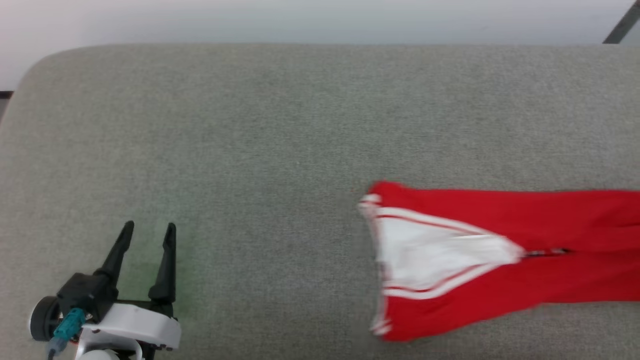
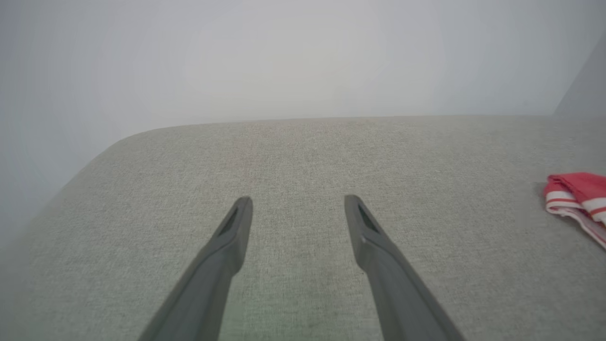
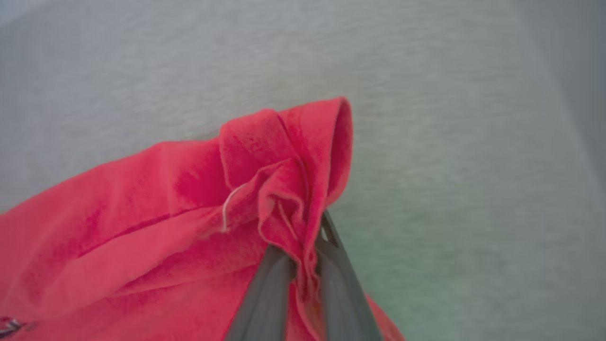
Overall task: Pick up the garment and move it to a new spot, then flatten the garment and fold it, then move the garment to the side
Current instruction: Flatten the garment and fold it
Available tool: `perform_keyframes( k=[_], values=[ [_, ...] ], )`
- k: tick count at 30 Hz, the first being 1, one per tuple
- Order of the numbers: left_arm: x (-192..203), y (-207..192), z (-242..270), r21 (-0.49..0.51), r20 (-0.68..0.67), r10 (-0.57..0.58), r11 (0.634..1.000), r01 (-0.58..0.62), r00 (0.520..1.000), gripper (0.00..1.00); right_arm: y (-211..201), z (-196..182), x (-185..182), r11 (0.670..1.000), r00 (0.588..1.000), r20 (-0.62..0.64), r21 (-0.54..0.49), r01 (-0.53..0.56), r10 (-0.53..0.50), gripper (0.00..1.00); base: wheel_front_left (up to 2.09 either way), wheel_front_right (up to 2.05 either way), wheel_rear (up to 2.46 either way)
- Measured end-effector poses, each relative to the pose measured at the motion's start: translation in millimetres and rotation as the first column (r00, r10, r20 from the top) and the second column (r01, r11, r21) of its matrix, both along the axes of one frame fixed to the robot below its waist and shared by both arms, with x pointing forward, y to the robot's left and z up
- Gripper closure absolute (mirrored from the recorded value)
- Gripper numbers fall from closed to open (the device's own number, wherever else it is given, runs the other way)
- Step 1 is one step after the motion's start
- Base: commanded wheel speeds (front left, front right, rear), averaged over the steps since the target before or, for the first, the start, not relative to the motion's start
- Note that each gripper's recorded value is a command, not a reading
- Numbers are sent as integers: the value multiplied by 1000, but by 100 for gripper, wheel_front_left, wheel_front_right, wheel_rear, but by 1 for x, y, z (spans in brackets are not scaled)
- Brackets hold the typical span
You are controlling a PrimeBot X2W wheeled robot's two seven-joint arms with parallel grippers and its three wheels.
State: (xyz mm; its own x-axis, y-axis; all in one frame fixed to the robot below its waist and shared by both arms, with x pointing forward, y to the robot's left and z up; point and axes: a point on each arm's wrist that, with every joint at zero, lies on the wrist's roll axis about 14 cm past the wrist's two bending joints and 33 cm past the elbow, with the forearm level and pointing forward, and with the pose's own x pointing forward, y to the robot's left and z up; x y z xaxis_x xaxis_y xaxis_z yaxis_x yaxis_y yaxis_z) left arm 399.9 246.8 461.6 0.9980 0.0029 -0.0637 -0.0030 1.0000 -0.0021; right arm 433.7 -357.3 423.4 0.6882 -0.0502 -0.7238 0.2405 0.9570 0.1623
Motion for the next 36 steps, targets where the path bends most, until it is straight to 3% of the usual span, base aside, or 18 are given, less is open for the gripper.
perform_keyframes(
  k=[4, 8, 14, 18, 21, 26, 32, 36],
  values=[
    [4, -4, 0, 6, 3, -12, 1000, 12, 1000, 0, -45, 17, -10, 992, 994, 36, -77, 104, -101, 100, 0, 0, 0],
    [1, -8, -1, 3, 0, -19, 1000, 19, 1000, 0, -45, 26, -8, 991, 993, 58, -84, 104, -99, 100, 0, 0, 0],
    [-3, -14, 4, -11, 15, -25, 1000, 25, 1000, 0, 5, 23, -9, 994, 998, 23, -90, -61, 64, 100, 0, 0, 0],
    [-9, -18, 5, -23, 16, -25, 999, 26, 1000, 0, 62, 36, -5, 970, 971, 47, -76, -232, 236, 100, 0, 0, 0],
    [-12, -19, 7, -30, 23, -22, 999, 22, 999, 0, 119, 45, -5, 925, 922, 80, -32, -378, 379, 100, 0, 0, 0],
    [-16, -23, 6, -43, 23, -21, 999, 22, 1000, 0, 201, 50, -14, 820, 818, 104, 28, -572, 566, 100, 0, 0, 0],
    [-19, -25, 7, -61, 24, -14, 998, 15, 1000, 0, 264, 53, -17, 715, 714, 142, 49, -697, 686, 100, 0, 0, 0],
    [-23, -20, 6, -69, 22, 9, 998, -8, 1000, 0, 287, 51, -15, 675, 675, 150, 57, -735, 722, 100, 0, 0, 0]
  ],
)
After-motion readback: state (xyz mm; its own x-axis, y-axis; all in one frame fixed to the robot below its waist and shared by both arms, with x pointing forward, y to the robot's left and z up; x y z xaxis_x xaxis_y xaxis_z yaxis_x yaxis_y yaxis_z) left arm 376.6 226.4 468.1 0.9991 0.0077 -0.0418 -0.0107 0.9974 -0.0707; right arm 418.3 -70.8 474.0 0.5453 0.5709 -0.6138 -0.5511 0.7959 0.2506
